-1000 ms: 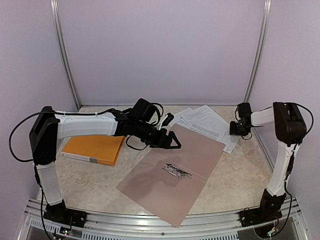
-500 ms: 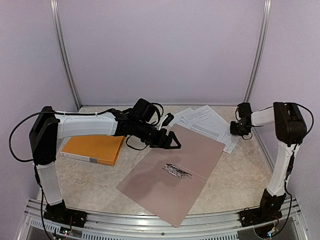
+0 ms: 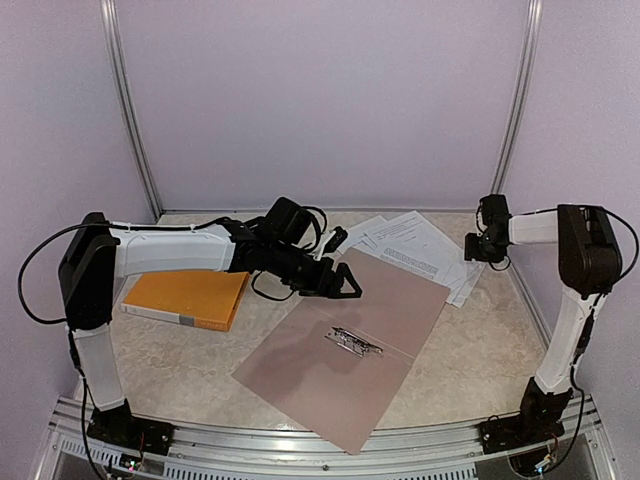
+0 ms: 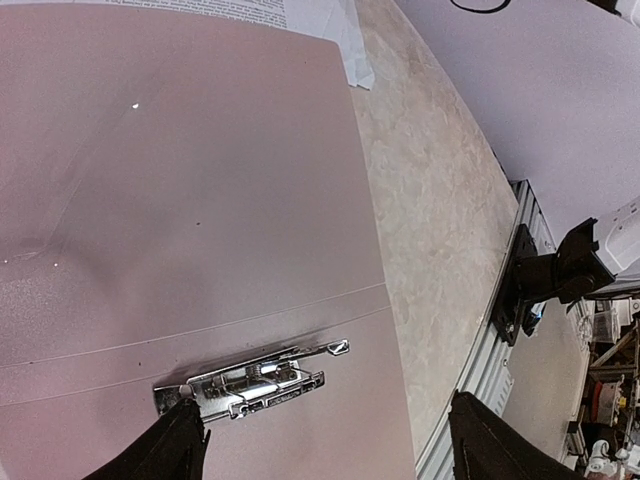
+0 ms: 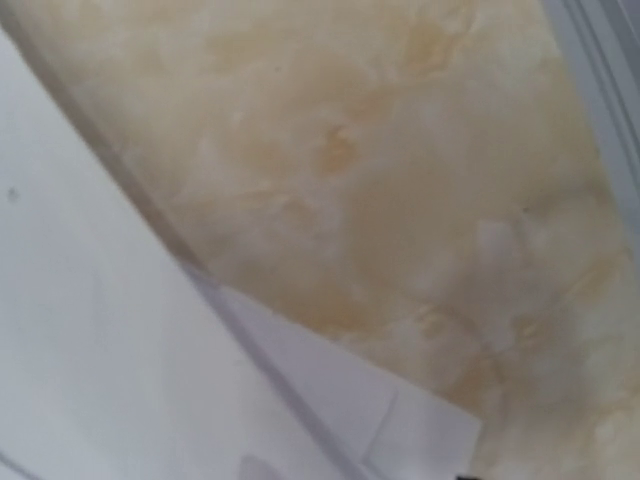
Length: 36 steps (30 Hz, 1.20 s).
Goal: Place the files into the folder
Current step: Pick up the file from the corner of the board.
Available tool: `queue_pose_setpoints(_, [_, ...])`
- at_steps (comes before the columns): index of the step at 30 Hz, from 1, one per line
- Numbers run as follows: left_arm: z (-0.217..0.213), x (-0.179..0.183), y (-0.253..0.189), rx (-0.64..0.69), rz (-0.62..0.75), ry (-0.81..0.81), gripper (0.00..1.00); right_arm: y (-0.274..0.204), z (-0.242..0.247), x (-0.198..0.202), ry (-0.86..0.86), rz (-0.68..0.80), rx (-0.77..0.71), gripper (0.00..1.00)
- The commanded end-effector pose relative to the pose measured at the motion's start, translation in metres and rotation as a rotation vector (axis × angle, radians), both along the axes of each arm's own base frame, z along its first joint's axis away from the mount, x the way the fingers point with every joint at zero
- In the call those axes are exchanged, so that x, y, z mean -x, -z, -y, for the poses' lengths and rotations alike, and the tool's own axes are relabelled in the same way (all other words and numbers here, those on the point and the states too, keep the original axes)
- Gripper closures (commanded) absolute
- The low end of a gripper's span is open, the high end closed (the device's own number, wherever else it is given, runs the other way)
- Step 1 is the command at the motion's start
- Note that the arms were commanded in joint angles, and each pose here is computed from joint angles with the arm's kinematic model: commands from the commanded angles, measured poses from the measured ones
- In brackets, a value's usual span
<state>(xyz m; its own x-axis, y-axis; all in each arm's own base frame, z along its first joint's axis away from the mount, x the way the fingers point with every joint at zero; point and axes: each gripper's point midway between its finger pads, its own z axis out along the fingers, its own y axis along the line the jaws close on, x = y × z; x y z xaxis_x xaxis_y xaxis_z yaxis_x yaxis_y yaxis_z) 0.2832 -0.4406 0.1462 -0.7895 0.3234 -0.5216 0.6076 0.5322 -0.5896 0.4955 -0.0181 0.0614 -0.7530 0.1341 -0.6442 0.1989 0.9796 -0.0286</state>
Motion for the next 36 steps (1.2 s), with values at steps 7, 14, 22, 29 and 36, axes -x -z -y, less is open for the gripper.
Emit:
queue_pose_setpoints(7, [-0.004,0.003,0.007,-0.022,-0.011,0.011,0.20,0.032,0.017,0.000,0.017,-0.086,-0.019,0.45])
queue_pose_setpoints(14, [-0.006,0.004,0.008,-0.025,-0.016,0.007,0.20,0.048,0.011,0.004,0.002,-0.112,-0.051,0.50])
queue_pose_setpoints(22, [-0.005,0.003,0.008,-0.023,-0.017,0.007,0.20,0.056,0.007,0.020,0.006,-0.123,-0.082,0.59])
queue_pose_setpoints(29, [-0.006,0.004,0.010,-0.027,-0.020,0.003,0.20,0.062,0.006,0.031,0.014,-0.135,-0.093,0.74])
queue_pose_setpoints(36, [-0.008,0.004,0.010,-0.028,-0.017,-0.001,0.20,0.056,0.006,0.028,0.012,-0.128,-0.090,0.92])
